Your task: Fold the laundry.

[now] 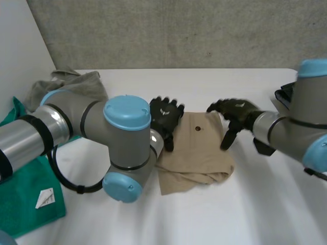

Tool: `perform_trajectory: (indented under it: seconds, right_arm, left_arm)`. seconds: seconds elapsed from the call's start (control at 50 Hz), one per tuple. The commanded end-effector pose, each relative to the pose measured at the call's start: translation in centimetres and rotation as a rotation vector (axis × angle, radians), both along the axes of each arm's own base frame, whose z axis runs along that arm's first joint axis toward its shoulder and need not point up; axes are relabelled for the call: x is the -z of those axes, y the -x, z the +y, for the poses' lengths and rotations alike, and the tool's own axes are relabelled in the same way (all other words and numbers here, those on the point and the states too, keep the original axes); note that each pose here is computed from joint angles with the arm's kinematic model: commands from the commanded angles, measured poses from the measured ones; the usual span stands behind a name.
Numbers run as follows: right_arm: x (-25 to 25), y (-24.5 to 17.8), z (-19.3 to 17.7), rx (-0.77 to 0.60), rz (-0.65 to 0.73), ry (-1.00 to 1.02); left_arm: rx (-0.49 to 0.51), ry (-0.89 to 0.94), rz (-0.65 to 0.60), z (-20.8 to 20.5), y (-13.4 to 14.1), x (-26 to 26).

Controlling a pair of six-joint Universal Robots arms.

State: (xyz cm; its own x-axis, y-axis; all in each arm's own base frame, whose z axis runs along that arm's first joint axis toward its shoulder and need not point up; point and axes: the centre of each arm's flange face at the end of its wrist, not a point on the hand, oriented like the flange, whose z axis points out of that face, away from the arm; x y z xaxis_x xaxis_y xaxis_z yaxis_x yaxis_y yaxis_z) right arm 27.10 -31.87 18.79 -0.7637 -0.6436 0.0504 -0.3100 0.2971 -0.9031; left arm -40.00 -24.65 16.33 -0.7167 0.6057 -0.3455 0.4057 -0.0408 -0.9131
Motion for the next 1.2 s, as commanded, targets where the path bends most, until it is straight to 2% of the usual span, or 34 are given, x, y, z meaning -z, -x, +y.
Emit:
perform_trajectory:
  seconds: [0.02, 0.12, 0.18, 0.26, 0.38, 0.5, 0.58, 0.6, 0.66, 0.74, 0.8, 0.96, 1.12, 1.2]
  right_arm:
    - [4.1, -1.0, 1.1, -0.05, 0.154, -0.027]
    - [5.8, -0.7, 1.1, -0.068, 0.293, 0.029]
    - [5.9, -0.6, 0.9, -0.062, 0.315, 0.056]
    - [4.8, -0.7, 0.8, -0.048, 0.285, 0.112]
    - [0.2, -1.0, 1.9, -0.015, 0.177, 0.266]
    - [-1.1, -0.3, 3.7, 0.013, 0.106, 0.308]
    - [-1.5, 0.5, 6.2, 0.009, 0.094, 0.319]
    - [-1.0, 0.8, 7.2, 0.004, 0.092, 0.311]
    - [0.9, 0.5, 9.5, -0.044, 0.088, 0.293]
    - [2.9, -0.8, 12.7, -0.132, 0.075, 0.293]
    - [3.4, -1.3, 13.4, -0.146, 0.054, 0.334]
    - [7.2, -2.6, 11.8, -0.15, 0.065, 0.362]
    - [8.7, -3.5, 10.1, -0.157, 0.103, 0.414]
    - [7.9, -3.9, 9.1, -0.14, 0.103, 0.483]
  left_arm:
    - [-0.021, -0.09, -0.152, 1.8, -1.9, 3.0]
    - [-0.008, -0.121, -0.201, 2.5, -2.4, 4.5]
    - [-0.008, -0.124, -0.202, 2.6, -2.5, 4.7]
    - [-0.011, -0.101, -0.168, 2.5, -2.3, 3.4]
    - [-0.018, 0.033, -0.031, 2.3, -2.2, -2.9]
    - [-0.004, 0.132, 0.068, 3.0, -2.9, -7.2]
    - [0.076, 0.164, 0.113, 4.0, -3.1, -8.9]
    - [0.132, 0.164, 0.122, 4.5, -3.1, -9.3]
    - [0.217, 0.162, 0.135, 4.8, -3.5, -9.9]
    - [0.408, 0.128, 0.157, 5.5, -3.9, -10.1]
    - [0.5, 0.091, 0.175, 6.2, -3.7, -10.0]
    - [0.53, 0.051, 0.202, 6.7, -3.6, -10.2]
    - [0.53, 0.051, 0.202, 6.7, -3.6, -10.2]
    - [0.53, 0.051, 0.202, 6.7, -3.6, -10.2]
